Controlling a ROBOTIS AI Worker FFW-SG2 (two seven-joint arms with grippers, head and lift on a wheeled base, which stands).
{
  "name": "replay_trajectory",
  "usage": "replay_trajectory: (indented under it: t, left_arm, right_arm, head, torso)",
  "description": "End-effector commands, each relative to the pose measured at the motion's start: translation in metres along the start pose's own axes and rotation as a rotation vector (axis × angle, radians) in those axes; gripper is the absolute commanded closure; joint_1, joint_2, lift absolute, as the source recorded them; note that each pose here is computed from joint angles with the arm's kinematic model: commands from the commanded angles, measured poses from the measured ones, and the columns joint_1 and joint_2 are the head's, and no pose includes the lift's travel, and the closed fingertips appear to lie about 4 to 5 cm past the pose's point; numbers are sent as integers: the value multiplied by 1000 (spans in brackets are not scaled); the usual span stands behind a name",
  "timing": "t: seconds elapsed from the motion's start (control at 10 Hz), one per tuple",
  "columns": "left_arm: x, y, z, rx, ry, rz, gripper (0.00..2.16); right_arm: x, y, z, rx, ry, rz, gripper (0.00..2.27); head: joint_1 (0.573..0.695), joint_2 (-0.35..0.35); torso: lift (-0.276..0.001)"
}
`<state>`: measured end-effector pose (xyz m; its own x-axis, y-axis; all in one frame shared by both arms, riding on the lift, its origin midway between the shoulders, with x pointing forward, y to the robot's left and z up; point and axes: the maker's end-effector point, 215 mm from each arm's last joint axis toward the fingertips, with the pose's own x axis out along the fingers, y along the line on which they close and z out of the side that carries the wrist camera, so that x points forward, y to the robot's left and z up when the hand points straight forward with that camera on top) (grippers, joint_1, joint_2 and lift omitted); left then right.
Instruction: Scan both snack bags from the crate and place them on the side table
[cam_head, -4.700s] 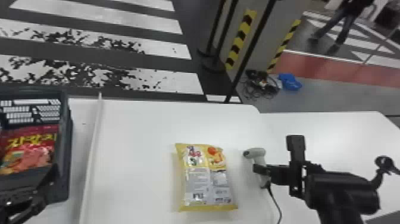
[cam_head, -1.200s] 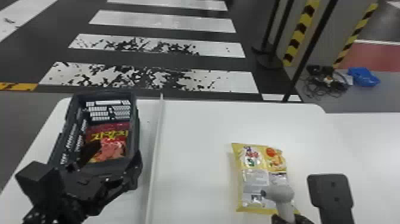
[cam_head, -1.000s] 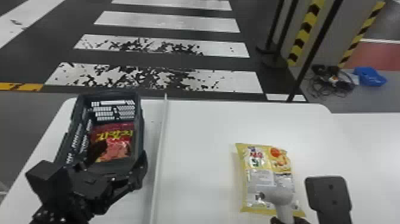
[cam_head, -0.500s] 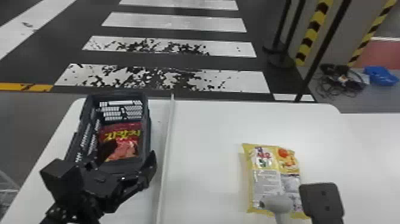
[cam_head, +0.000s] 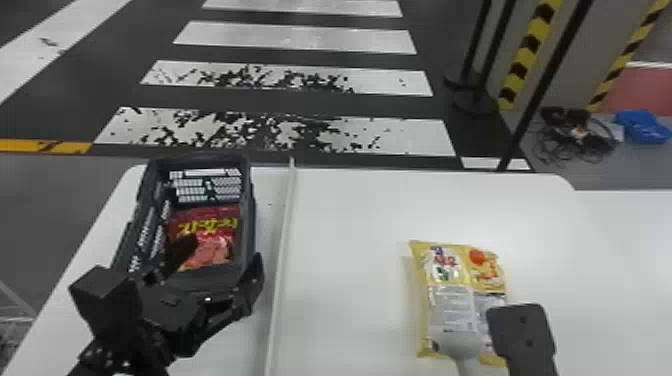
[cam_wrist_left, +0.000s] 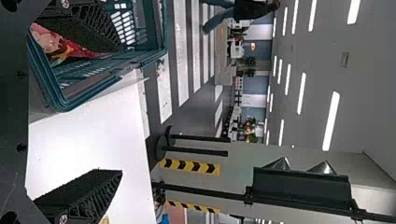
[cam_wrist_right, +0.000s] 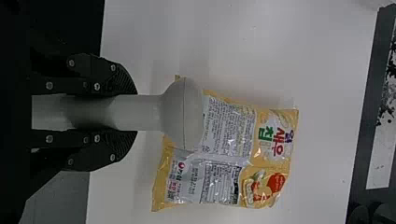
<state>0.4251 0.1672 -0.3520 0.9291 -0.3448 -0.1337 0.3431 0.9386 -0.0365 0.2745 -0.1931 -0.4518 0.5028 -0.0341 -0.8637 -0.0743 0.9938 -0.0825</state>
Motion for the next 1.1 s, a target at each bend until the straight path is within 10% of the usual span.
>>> replay_trajectory:
  t: [0.0,1.0]
  left_arm:
    - [0,1,0,1,1,3,66]
    - [0,4,-7,-1,12,9,66]
  right_arm:
    - [4,-1,1,-2,4,-6,2256]
    - [9,-28,12,24,-8,-58,2256]
  head:
    - [695,-43]
    - [695,-58]
  torso:
    - [-95]
    - [-95]
